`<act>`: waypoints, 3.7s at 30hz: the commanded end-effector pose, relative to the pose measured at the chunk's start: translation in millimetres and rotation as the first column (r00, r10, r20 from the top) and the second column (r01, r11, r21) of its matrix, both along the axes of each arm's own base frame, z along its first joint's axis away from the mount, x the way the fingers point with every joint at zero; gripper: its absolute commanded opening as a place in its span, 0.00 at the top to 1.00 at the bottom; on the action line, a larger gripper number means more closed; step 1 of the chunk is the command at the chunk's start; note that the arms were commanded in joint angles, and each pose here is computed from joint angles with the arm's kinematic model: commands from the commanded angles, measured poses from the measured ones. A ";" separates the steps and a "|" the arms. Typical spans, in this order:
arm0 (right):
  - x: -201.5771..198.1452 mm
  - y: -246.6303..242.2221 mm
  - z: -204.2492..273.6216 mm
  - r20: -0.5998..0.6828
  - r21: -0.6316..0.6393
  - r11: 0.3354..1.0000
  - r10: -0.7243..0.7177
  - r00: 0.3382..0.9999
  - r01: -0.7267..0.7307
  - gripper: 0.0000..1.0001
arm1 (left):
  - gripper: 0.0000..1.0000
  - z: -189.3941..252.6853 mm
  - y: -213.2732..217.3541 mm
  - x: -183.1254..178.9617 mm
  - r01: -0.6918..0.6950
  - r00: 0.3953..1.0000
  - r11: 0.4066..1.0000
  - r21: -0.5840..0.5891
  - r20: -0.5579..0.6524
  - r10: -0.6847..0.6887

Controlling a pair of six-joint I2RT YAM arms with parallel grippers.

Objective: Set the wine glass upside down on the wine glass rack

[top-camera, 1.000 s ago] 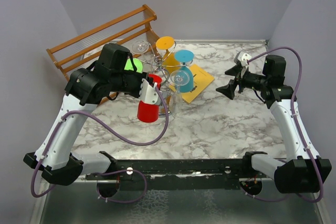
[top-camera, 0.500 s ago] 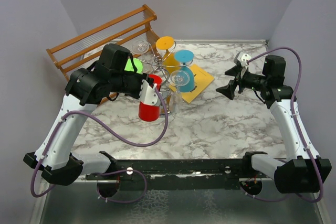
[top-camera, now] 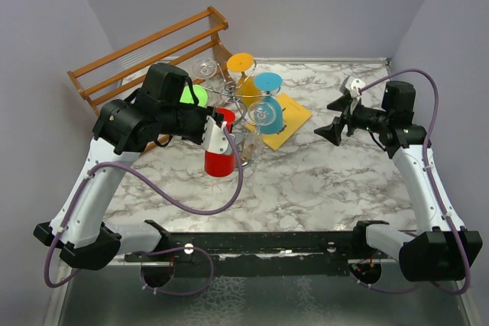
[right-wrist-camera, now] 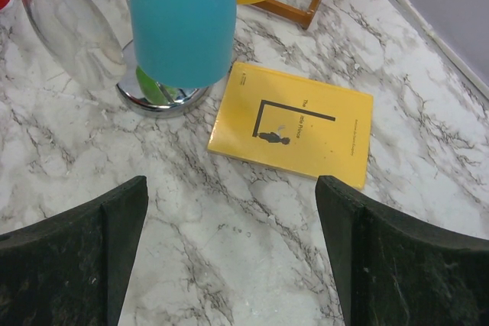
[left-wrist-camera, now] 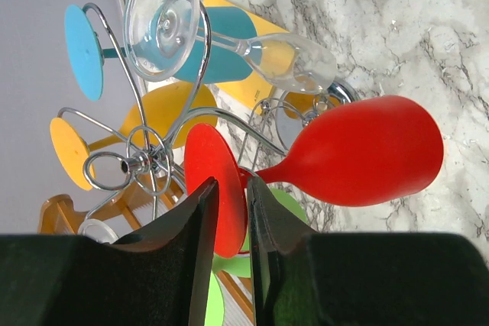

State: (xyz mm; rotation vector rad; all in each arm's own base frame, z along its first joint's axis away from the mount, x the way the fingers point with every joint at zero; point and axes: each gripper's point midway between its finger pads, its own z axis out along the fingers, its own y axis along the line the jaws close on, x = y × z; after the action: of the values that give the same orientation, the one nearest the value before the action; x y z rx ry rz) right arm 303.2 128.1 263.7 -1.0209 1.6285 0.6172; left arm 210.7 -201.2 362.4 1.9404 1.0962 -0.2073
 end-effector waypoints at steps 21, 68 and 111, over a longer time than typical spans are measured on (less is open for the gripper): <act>0.9 -2.0 -1.6 0.017 -0.015 1.000 -0.011 1.000 0.011 0.09 | 0.62 4.2 -7.9 -19.3 0.047 0.996 0.997 -0.060 -0.069 -0.051; 1.7 -3.1 -2.7 0.014 -0.021 1.000 -0.015 1.000 0.015 0.09 | 0.01 -0.4 -18.6 -41.6 0.094 0.979 0.985 -0.143 -0.167 -0.117; 59.6 -97.3 108.1 0.134 0.063 0.730 -0.682 0.719 0.681 0.00 | 0.01 64.2 228.8 50.8 -0.647 0.143 -0.310 -0.697 -0.510 0.848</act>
State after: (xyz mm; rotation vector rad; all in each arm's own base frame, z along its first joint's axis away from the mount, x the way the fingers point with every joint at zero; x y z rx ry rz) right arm 373.2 33.8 346.2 -0.4025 1.7990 0.0661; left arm 260.9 24.6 424.0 0.0165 1.5328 0.2816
